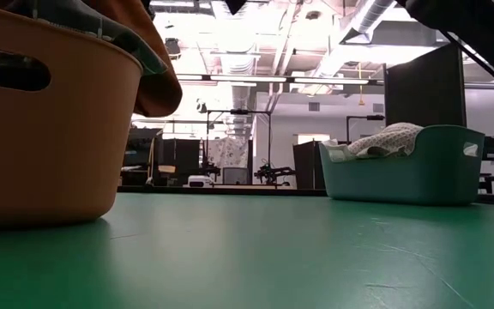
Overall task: Sort towels by color in basket
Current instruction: Adjust the towels in the orange bin
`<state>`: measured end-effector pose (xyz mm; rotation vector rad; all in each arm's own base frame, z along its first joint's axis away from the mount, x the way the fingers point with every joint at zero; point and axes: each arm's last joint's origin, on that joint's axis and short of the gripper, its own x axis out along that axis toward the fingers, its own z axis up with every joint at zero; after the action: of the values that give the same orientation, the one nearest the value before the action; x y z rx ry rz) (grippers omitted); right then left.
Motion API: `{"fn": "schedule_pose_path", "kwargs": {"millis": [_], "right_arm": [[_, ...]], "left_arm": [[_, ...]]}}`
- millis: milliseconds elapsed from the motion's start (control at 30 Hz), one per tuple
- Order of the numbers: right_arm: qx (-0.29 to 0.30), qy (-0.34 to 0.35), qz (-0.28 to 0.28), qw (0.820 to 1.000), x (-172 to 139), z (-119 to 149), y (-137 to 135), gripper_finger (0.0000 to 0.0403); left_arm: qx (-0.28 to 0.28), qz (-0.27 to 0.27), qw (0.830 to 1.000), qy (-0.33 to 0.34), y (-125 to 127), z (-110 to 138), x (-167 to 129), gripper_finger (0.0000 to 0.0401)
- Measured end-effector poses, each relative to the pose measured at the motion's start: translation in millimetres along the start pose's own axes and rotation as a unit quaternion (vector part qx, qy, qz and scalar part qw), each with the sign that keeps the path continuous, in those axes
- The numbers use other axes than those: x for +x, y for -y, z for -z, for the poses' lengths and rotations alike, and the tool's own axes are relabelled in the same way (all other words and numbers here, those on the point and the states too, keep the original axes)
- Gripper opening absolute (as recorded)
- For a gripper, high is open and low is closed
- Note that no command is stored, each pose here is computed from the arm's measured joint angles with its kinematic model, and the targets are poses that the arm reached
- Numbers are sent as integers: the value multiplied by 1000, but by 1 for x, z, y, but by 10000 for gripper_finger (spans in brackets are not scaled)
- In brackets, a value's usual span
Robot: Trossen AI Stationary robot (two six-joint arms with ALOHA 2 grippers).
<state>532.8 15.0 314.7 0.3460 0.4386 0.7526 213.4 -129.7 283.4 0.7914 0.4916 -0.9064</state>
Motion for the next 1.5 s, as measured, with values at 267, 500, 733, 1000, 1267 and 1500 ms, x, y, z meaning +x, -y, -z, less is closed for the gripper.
{"fn": "schedule_pose_path", "kwargs": {"millis": [267, 500, 733, 1000, 1267, 1500], "right_arm": [[34, -7, -2, 999, 11, 12, 15, 165], [9, -4, -9, 1000, 10, 12, 16, 146], [-42, -6, -26, 999, 12, 12, 13, 17], [-9, 3, -13, 1000, -7, 5, 28, 11], [-1, 7, 23, 1000, -23, 3, 41, 11], [-6, 22, 135, 991, -28, -1, 44, 12]], "left_arm": [[-11, 7, 1000, 5, 0, 1, 0, 331], [-14, 5, 1000, 4, -1, 2, 0, 331], [-23, 6, 1000, 5, -2, 2, 0, 313], [3, 14, 1000, 0, 2, 0, 0, 282], [-5, 9, 1000, 6, 6, -5, 0, 281], [5, 4, 999, 39, 5, -14, -8, 210]]}}
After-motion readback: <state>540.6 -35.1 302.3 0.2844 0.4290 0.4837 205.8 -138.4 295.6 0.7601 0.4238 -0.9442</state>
